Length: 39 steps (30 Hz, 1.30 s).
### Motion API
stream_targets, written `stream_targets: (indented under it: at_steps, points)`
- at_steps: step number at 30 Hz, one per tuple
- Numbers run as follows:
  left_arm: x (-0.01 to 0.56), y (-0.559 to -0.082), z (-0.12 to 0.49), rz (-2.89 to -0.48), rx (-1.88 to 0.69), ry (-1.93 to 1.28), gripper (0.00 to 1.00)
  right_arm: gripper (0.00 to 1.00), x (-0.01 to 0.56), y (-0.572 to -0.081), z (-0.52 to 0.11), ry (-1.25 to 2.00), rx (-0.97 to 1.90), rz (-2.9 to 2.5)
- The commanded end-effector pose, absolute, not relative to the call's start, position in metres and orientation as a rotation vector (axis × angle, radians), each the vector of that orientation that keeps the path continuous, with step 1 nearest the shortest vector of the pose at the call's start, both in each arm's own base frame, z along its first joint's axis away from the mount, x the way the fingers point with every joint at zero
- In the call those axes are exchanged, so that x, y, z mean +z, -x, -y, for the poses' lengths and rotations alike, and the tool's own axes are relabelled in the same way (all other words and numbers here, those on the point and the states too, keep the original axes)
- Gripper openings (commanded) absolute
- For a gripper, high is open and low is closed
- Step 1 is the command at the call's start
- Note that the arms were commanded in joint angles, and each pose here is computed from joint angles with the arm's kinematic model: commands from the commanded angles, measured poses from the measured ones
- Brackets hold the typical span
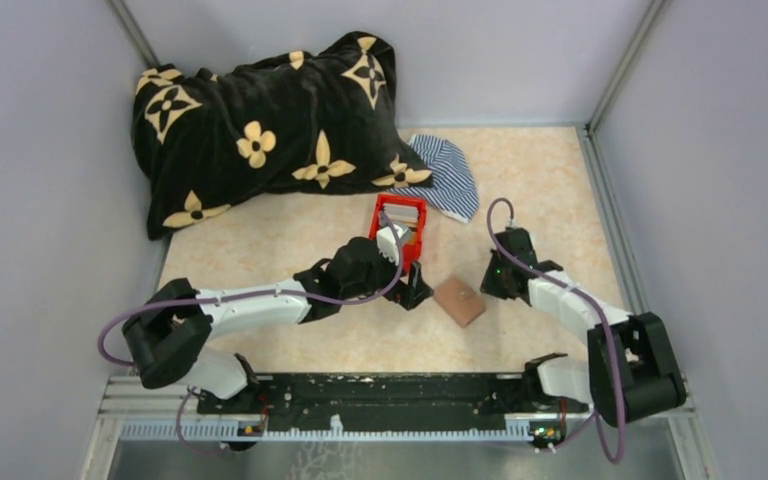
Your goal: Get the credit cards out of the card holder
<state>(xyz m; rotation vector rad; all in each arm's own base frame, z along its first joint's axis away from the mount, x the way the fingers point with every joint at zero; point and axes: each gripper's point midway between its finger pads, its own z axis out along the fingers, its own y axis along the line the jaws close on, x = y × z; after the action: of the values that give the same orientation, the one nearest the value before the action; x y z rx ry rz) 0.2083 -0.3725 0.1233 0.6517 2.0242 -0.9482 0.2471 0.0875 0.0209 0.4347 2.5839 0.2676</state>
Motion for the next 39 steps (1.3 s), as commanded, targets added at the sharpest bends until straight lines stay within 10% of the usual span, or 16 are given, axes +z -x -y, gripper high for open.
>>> stream_targets:
  at_steps: [1,28,34,39]
  points:
    - [0.146,-0.217,0.376,-1.959,-0.95,-0.599,0.96,0.0,0.013,-0.216,-0.094,-0.375,0.28,-2.643]
    - [0.105,-0.179,0.393,-2.163,-1.241,-0.461,0.89,0.05,0.048,-0.211,-0.127,-0.239,0.346,-2.566]
    - [0.074,-0.18,0.386,-2.312,-1.182,-0.316,0.56,0.26,0.082,-0.227,-0.125,-0.174,0.325,-2.477]
    - [0.088,-0.172,0.402,-2.256,-1.322,-0.357,0.18,0.05,0.084,-0.235,-0.128,-0.142,0.324,-2.459]
